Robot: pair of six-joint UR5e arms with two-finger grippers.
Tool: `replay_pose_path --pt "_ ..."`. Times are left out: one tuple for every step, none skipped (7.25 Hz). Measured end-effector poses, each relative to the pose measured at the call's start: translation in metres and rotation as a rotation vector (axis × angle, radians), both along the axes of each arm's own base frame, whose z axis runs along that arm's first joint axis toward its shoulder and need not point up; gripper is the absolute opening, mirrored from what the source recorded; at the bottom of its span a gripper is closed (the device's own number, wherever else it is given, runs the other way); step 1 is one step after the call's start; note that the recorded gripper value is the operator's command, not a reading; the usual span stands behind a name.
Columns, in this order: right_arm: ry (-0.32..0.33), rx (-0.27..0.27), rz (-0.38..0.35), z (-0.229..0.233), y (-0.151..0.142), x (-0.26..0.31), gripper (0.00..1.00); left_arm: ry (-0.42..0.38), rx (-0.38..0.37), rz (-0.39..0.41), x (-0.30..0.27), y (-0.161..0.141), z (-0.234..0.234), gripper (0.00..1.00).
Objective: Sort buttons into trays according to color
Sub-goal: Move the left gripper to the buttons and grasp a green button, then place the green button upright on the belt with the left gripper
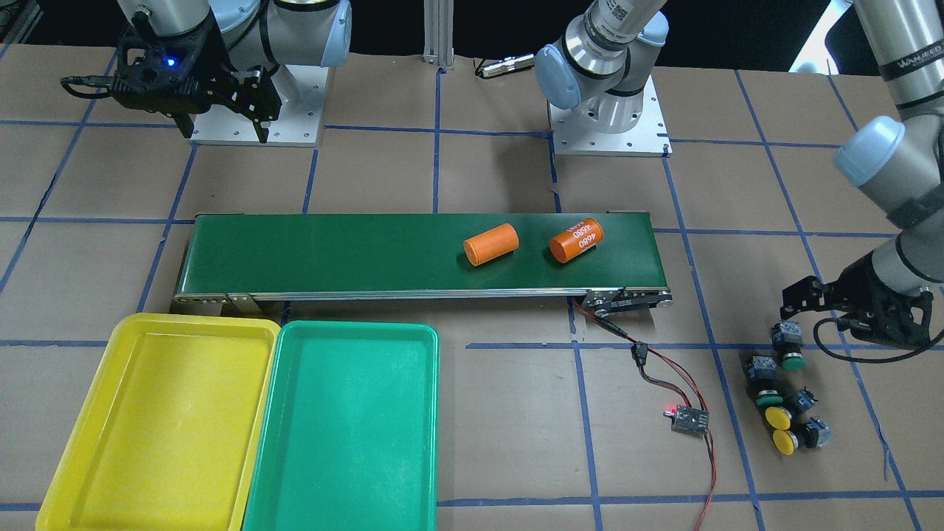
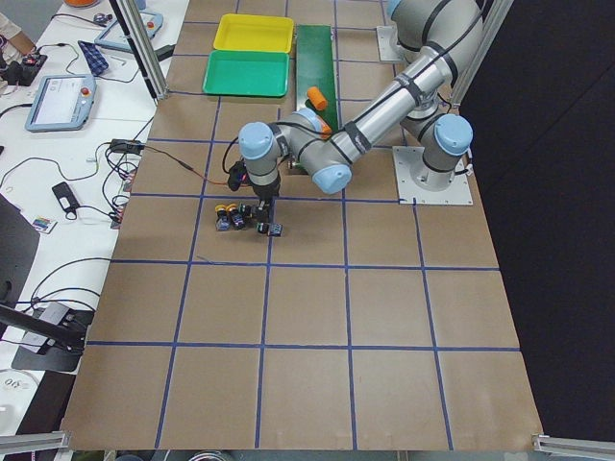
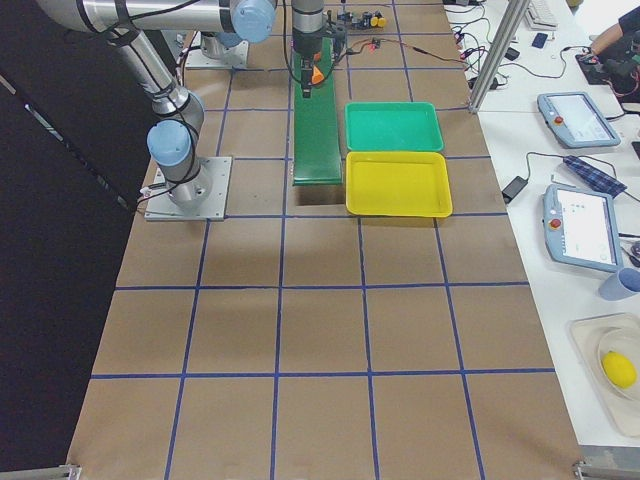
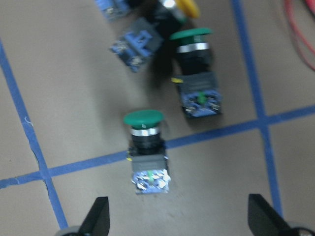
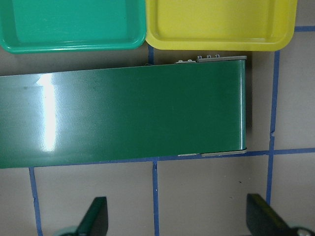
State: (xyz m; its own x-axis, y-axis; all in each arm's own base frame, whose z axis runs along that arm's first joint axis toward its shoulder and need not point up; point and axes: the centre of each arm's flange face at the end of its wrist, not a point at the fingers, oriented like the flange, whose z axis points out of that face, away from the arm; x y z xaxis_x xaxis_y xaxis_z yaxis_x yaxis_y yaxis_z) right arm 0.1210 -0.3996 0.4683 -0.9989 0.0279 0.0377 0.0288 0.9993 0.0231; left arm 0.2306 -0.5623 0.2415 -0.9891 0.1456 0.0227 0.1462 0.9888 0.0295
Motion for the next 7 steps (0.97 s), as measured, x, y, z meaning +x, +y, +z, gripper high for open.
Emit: replay_pose_path --pt "0.0 0.0 0.0 0.0 -0.001 0.0 1.0 -0.002 -0.015 0.076 0.01 -0.005 -0.029 1.0" --pt "0.001 0.001 0.0 -0.001 -0.001 0.0 1.0 -0.001 -0.018 0.13 0.012 -0.006 -0.053 0.74" --pt "-0.002 0.001 -0.002 -0.002 -0.002 0.0 1.0 0.005 -0.009 0.157 0.009 -0.003 -0.07 0.01" --pt "-0.006 0.003 -0.005 -0.002 -0.002 0.0 1.0 0.003 -0.001 0.164 0.005 -0.001 -0.072 0.0" --pt "-0.008 0.004 -0.006 -0.002 -0.002 0.0 1.0 -0.006 0.0 0.162 0.002 0.001 -0.064 0.0" --pt "-0.007 0.004 -0.008 -0.002 -0.002 0.0 1.0 -0.008 0.003 0.16 -0.002 0.003 -0.053 0.0" --pt "-0.007 0.004 -0.011 -0.002 -0.002 0.0 1.0 -0.002 0.019 0.165 -0.015 0.006 -0.033 0.0"
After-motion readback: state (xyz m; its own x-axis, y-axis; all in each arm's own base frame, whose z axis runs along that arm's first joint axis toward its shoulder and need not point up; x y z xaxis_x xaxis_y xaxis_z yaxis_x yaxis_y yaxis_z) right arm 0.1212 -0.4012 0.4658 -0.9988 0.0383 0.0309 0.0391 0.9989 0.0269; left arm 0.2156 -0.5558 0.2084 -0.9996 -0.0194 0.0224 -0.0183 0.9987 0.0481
